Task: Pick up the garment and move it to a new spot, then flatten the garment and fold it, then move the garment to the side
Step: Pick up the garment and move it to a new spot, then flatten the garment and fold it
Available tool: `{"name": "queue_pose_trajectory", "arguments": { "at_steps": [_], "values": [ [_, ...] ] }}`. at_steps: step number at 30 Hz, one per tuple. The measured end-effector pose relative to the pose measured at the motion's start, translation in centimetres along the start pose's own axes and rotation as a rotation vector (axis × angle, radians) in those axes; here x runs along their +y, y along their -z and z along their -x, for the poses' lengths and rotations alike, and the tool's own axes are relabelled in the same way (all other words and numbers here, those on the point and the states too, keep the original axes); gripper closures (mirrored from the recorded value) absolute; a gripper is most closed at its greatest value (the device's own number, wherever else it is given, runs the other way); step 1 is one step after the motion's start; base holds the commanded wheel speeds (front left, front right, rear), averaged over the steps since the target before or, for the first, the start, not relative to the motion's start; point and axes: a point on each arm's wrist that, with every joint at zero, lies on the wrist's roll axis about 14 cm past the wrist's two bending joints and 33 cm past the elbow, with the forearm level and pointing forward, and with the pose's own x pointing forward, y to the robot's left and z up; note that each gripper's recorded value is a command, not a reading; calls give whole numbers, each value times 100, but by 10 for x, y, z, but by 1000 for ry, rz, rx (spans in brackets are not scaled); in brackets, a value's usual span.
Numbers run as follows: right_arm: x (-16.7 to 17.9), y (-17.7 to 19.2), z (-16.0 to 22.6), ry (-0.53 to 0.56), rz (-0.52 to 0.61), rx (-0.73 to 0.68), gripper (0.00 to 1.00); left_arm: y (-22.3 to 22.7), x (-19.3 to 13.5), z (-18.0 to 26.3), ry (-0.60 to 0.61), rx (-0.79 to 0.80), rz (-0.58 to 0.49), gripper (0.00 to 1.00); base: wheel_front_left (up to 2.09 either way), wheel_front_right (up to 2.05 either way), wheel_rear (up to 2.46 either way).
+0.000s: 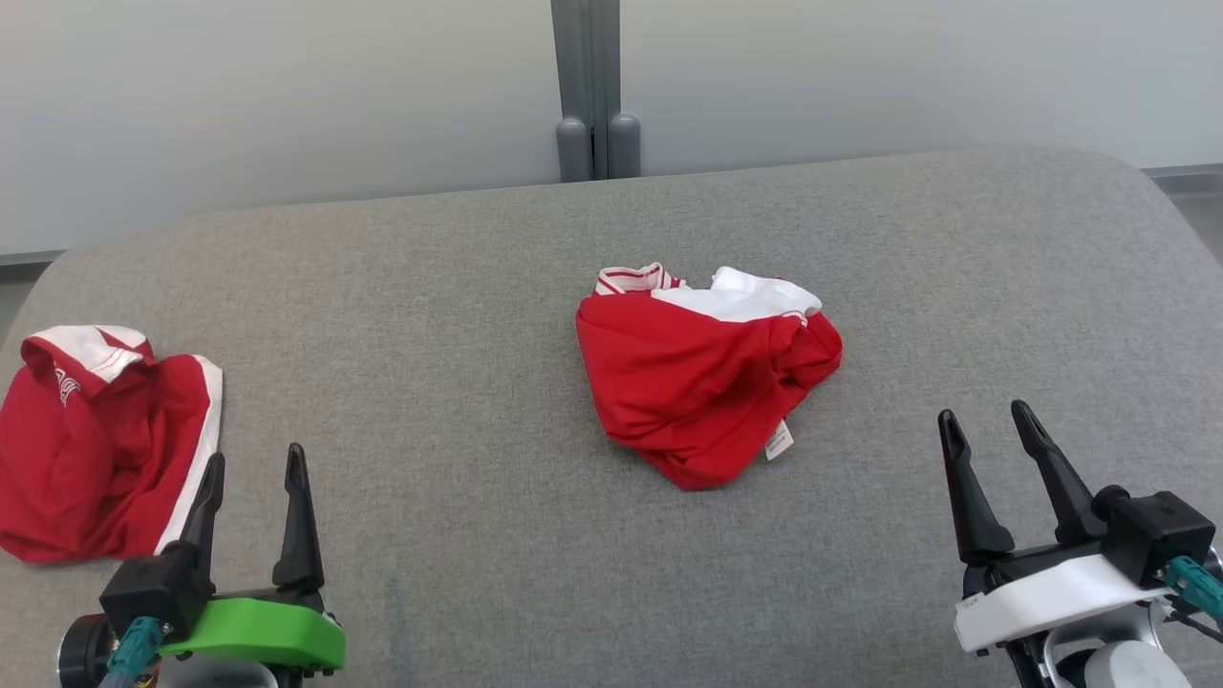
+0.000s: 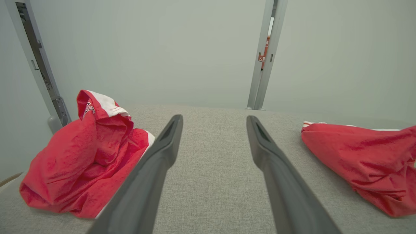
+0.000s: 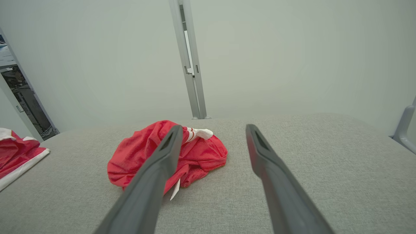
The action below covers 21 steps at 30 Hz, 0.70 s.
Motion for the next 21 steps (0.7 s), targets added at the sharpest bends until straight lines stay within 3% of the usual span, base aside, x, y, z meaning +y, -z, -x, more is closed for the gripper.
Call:
{"name": "queue_pose_trajectory", "arguments": {
  "at_steps": [21],
  "values": [
    [2, 5, 5, 8, -15, 16, 0, 2, 3, 11, -14, 7, 4, 0, 0, 0, 0]
  ]
}}
